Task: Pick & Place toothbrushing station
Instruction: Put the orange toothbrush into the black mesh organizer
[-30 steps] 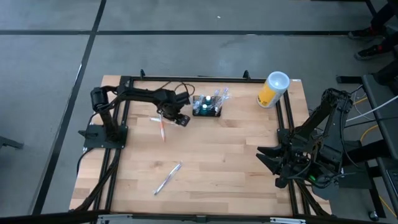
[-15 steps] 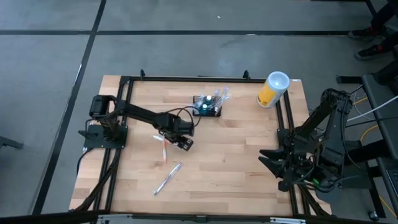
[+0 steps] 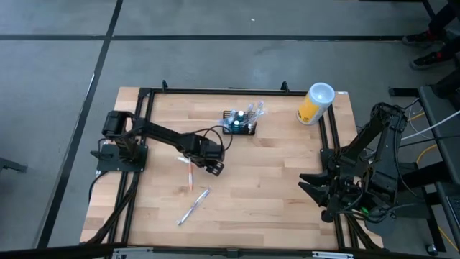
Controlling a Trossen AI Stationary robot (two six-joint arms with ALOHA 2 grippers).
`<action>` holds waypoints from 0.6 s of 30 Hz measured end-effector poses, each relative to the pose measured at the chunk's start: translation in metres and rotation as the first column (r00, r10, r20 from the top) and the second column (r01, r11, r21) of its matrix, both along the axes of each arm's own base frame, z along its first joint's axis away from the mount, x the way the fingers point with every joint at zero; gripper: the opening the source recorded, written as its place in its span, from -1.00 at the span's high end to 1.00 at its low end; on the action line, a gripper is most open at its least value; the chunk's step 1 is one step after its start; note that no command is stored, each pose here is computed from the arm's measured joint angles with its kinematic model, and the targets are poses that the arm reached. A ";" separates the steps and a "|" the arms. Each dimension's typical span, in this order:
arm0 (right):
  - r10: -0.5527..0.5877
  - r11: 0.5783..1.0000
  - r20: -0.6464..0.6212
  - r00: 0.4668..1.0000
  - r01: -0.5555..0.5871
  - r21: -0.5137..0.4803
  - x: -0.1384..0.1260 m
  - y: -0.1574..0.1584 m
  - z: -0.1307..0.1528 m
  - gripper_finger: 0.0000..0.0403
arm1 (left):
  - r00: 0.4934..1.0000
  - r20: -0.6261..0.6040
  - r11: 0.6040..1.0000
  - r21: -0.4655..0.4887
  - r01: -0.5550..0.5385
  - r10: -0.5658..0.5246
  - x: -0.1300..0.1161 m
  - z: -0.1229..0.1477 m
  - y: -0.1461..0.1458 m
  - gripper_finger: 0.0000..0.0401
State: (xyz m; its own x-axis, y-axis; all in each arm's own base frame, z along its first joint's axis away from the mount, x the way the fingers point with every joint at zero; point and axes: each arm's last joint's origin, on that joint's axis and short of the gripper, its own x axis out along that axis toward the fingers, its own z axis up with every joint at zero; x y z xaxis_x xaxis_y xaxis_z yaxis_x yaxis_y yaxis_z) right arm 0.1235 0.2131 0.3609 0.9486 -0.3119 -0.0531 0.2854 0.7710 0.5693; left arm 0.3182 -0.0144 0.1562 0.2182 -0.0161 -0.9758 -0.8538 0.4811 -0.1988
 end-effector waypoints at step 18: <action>0.008 1.000 -0.009 1.000 -0.008 -0.016 0.000 0.000 0.000 0.19 | 0.861 0.112 0.857 0.222 0.464 -0.495 0.005 0.021 -0.054 0.06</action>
State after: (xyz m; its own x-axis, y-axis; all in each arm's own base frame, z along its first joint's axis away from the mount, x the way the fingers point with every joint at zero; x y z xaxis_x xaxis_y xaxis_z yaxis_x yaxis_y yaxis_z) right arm 0.1236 0.2134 0.3610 0.9505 -0.3054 -0.0566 0.2843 0.7822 0.5544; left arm 0.3228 -0.0682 0.1770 0.3819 0.0140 -0.9241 -0.4711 0.8632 -0.1816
